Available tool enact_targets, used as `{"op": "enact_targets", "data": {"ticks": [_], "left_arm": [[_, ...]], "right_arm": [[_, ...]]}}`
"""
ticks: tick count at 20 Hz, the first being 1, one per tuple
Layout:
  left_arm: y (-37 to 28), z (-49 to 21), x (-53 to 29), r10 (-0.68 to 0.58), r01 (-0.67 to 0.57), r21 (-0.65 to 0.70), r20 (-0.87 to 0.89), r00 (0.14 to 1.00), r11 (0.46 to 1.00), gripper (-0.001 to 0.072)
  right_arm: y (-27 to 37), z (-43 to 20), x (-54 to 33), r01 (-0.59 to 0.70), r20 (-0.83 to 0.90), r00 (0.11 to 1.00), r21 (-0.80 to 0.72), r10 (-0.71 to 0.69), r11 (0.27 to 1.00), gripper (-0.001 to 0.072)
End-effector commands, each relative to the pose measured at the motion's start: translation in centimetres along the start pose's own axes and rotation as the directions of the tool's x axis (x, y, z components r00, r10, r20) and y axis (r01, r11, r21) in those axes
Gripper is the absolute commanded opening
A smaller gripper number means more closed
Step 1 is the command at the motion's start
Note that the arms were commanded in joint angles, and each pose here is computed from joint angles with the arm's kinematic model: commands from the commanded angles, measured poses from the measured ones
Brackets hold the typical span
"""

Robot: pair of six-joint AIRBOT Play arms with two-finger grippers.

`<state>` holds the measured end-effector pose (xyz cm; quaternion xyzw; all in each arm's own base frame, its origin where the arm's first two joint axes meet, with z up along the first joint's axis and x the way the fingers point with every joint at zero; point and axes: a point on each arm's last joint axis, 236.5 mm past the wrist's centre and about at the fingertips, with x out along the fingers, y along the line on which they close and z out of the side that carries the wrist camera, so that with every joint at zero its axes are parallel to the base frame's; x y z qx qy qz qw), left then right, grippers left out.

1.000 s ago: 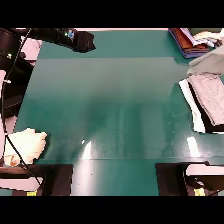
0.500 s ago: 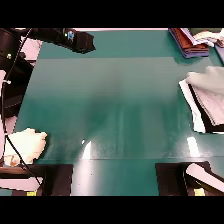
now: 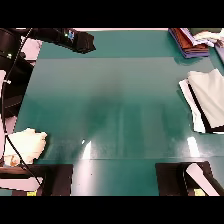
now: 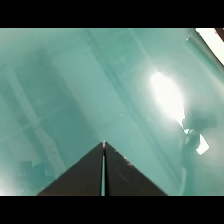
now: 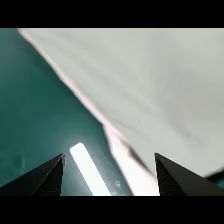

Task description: Fold the shirts.

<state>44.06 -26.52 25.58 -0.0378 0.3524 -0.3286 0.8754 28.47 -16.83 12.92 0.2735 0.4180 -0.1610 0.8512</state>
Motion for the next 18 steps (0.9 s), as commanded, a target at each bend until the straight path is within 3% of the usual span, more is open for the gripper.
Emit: {"op": "enact_targets", "data": {"ticks": [1,5,9,10,11,12,13,18], "left_arm": [[0.2,0.2,0.0,0.008,-0.008,0.002,0.009,1.0,1.0,0.0029],[0.1,0.2,0.0,0.002,-0.002,-0.001,0.01,1.0,1.0,0.0029],[0.1,0.2,0.0,0.001,-0.001,-0.001,0.01,1.0,1.0,0.0029],[0.1,0.3,0.0,0.002,-0.002,-0.002,0.011,1.0,1.0,0.0029],[0.1,0.3,0.0,0.002,-0.002,-0.001,0.011,1.0,1.0,0.0029],[0.1,0.2,0.0,0.002,-0.002,-0.001,0.01,1.0,1.0,0.0029],[0.1,0.3,0.0,0.001,-0.001,-0.001,0.011,1.0,1.0,0.0029],[0.1,0.3,0.0,0.001,-0.001,-0.001,0.011,1.0,1.0,0.0029]], "right_arm": [[8.5,0.4,-1.5,-0.188,0.037,0.98,-0.116,0.193,0.975,0.0632],[18.6,-4.3,-1.7,-0.368,-0.104,0.929,-0.342,0.354,0.865,0.063],[25.6,-10.0,-1.6,-0.498,-0.252,0.867,-0.479,0.43,0.723,0.0617],[26.8,-11.3,-1.5,-0.524,-0.287,0.851,-0.496,0.439,0.692,0.0543],[27.8,-12.8,-1.4,-0.55,-0.328,0.835,-0.51,0.441,0.661,0.038],[28.6,-14.1,-1.3,-0.57,-0.364,0.822,-0.52,0.438,0.636,0.0147],[29.2,-15.3,-1.2,-0.588,-0.396,0.809,-0.526,0.434,0.615,0.0017],[30.4,-17.5,-0.8,-0.617,-0.452,0.786,-0.533,0.422,0.579,0.0017]]}}
